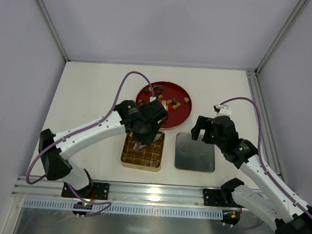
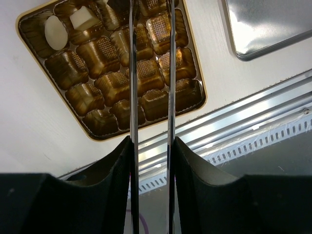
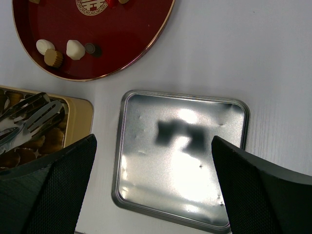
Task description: Pack the chocolate
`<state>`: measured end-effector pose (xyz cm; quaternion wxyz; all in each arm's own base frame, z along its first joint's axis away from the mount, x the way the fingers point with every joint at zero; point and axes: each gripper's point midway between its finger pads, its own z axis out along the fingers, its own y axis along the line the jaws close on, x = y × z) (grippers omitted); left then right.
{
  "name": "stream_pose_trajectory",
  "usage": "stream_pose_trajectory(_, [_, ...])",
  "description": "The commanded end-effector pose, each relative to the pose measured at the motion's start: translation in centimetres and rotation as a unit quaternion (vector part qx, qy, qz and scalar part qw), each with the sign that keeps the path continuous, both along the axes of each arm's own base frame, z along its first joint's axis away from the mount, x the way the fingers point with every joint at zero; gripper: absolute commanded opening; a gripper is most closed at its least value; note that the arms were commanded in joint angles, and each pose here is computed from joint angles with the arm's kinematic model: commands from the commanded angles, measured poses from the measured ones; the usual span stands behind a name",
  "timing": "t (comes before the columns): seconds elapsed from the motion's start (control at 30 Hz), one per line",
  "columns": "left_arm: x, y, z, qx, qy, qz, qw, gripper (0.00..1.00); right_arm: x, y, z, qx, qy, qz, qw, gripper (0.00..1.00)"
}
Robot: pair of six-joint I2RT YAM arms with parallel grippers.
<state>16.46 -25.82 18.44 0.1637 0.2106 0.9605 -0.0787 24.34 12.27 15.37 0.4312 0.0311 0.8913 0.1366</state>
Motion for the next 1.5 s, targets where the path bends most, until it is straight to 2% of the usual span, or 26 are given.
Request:
stream_pose_trajectory(0.0, [0.7,-0.5,1.5,-0.019,-0.028,-0.003,0.999,0.38,0.6,0.3,1.2,0.016,-0.02,-0.002,1.0,1.0])
stream_pose_trajectory(0.17, [0.8,-0.5,1.9,-0.019,-0.033,-0.003,0.999,0.38,0.6,0.4,1.3,0.017,-0.021,0.0,1.0,1.0])
stream_pose_trajectory(0.47, [1.9,-1.1,5.9,-0.046,-0.07,-0.007,0.996,0.4,0.8,0.5,1.6,0.014,-0.024,0.001,1.0,1.0])
stream_pose_trajectory(0.77, [6.3,0.0,7.3,-0.039,-0.093,0.03,0.994,0.41,0.9,0.5,2.0,0.013,-0.029,0.003,0.999,1.0])
stream_pose_trajectory(1.13, [14.1,3.2,4.2,0.002,-0.091,0.107,0.99,0.43,1.0,0.9,2.2,0.019,-0.03,0.012,0.999,1.0])
stream_pose_trajectory(1.47, [18.9,4.8,1.1,0.064,-0.092,0.128,0.985,0.44,0.9,0.9,1.9,0.016,-0.028,0.016,0.999,1.0])
